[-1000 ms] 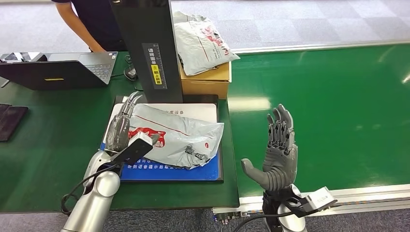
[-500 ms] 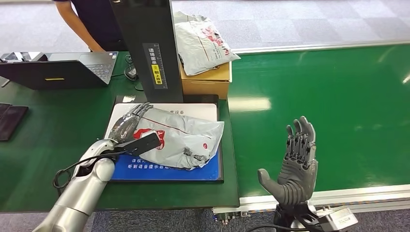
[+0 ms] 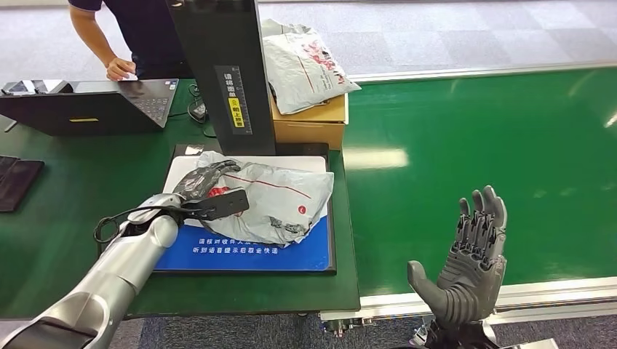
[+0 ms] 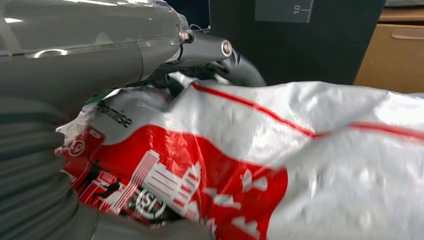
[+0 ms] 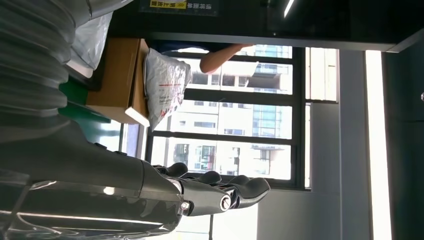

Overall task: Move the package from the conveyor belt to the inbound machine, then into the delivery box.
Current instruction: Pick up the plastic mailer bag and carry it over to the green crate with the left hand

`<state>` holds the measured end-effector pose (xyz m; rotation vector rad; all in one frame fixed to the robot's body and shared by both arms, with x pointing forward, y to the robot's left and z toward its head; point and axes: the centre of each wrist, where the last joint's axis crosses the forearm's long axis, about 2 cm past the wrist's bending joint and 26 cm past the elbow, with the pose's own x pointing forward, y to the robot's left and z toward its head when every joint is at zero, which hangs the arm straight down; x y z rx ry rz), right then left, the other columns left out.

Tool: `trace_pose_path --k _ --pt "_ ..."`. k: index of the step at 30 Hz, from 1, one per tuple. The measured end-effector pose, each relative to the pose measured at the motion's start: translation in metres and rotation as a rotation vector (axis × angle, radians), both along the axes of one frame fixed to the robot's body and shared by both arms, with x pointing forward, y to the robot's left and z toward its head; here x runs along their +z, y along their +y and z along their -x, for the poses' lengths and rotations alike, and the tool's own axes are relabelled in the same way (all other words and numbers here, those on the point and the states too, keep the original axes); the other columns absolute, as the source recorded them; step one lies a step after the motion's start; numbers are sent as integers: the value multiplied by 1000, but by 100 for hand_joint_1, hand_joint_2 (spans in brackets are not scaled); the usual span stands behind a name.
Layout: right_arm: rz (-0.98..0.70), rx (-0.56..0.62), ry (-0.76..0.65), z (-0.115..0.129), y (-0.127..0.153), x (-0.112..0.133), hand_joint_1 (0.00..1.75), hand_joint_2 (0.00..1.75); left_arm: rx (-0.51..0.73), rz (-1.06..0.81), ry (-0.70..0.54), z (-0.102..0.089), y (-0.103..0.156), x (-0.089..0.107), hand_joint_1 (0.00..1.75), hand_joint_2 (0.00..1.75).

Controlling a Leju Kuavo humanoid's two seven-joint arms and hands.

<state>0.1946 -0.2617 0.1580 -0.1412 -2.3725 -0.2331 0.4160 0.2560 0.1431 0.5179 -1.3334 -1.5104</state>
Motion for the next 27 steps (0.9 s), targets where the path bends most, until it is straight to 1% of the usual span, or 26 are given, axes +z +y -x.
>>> trace_pose_path --k 9,14,17,20,23,27 --pt "10 -23 19 10 -3 -2 0 175 9 31 -14 -3 -3 1 175 175" --pt "10 -38 33 15 -4 -5 0 175 7 134 -36 3 0 -6 175 175" --pt "12 -42 38 20 -6 -5 0 175 30 234 -66 13 5 -10 175 175" --pt "18 -40 43 23 -8 -6 0 175 68 348 -117 26 15 -10 175 175" --pt "20 -27 46 25 -8 -6 0 175 106 475 -192 41 27 -6 175 175" --pt "24 3 45 24 -7 -7 0 175 160 627 -313 60 47 6 175 175"
